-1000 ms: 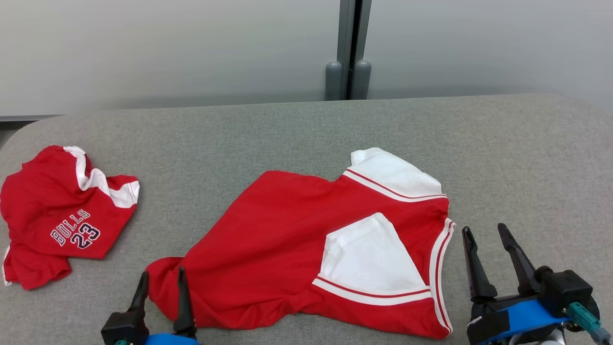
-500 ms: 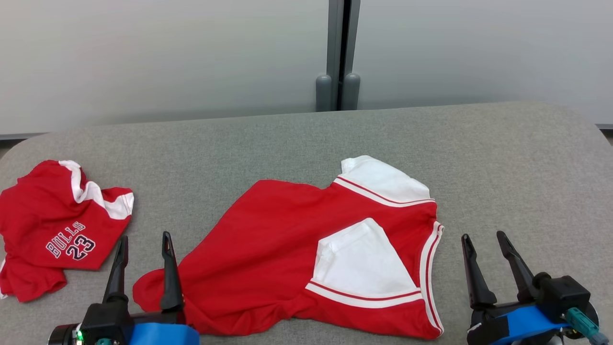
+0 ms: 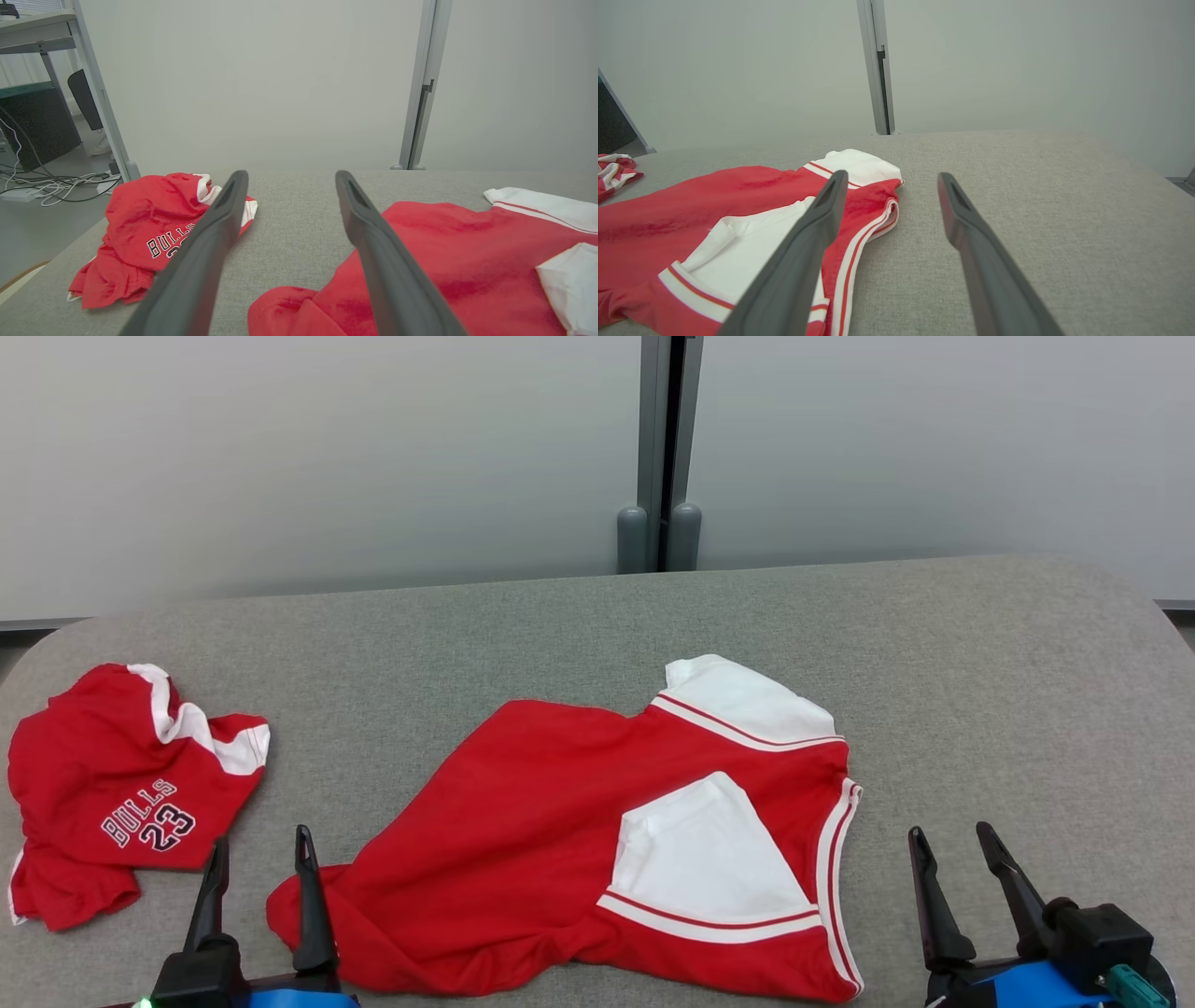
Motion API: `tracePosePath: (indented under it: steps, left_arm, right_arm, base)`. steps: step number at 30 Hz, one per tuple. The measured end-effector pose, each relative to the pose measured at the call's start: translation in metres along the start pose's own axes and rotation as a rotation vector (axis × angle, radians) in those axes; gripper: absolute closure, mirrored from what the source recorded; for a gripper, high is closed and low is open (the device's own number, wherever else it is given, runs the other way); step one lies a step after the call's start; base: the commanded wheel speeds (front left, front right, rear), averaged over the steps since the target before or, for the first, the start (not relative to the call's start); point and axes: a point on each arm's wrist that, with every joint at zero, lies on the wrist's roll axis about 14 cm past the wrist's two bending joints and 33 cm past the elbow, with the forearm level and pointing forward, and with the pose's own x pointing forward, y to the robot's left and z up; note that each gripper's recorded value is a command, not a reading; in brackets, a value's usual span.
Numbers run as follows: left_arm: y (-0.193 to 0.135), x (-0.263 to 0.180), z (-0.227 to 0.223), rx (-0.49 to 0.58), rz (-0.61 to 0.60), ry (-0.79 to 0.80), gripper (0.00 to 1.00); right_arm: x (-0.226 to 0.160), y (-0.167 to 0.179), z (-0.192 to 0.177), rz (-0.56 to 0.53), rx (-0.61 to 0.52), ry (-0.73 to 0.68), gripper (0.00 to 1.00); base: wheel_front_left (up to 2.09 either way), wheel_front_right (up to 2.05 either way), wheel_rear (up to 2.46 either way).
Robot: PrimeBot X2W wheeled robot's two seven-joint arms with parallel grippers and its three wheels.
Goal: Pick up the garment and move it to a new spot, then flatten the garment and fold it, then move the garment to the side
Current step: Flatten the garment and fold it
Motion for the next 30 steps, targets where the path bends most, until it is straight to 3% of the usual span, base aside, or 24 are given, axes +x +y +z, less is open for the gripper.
tracePosePath:
  steps: [17,30]
  left_arm:
    - [0.004,-0.005,0.0,-0.003,0.015,0.002,0.0]
    - [-0.001,0.0,-0.008,-0.012,0.011,0.025,0.0]
  right_arm:
    - [0.002,0.014,-0.008,0.047,-0.005,0.027,0.0]
    - [0.044,0.055,-0.019,0.243,-0.098,0.083,0.0]
  base:
    - [0.0,0.0,0.0]
    - [0.0,0.0,0.0]
